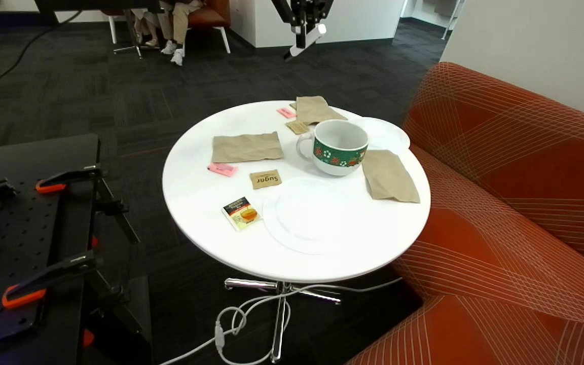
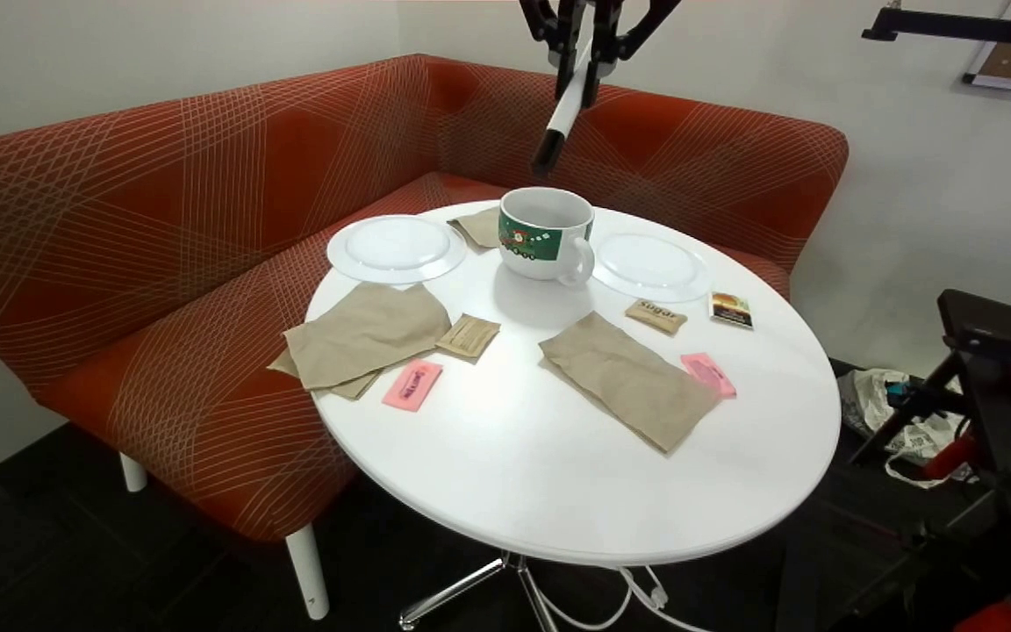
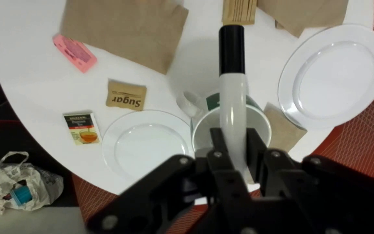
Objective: Get the marker from the green mug then put it on the table
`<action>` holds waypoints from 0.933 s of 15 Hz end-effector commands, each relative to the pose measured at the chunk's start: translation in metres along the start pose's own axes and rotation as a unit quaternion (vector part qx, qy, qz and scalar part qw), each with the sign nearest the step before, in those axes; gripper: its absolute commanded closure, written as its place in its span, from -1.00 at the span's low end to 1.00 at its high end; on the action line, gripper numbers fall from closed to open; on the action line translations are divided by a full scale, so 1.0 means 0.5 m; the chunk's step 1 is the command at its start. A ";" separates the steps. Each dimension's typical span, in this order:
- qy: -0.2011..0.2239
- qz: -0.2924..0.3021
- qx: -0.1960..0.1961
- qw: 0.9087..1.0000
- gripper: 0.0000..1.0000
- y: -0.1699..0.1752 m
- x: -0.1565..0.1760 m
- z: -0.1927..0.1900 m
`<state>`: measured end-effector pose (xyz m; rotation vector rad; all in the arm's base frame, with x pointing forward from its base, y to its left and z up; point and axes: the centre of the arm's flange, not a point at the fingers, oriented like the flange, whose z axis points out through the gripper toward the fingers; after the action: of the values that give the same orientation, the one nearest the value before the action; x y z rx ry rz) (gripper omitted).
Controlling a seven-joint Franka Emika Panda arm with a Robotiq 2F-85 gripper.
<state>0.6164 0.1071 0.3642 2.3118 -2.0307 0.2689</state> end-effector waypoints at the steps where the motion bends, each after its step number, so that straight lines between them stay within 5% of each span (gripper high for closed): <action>1: -0.051 -0.023 0.000 0.998 0.90 0.042 -0.041 0.012; 8: -0.126 -0.064 -0.011 0.990 0.90 0.075 -0.124 0.116; 14: -0.142 -0.098 0.000 0.985 0.90 0.089 -0.175 0.266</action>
<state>0.5751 0.1643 0.2503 2.6100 -1.9024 -0.0744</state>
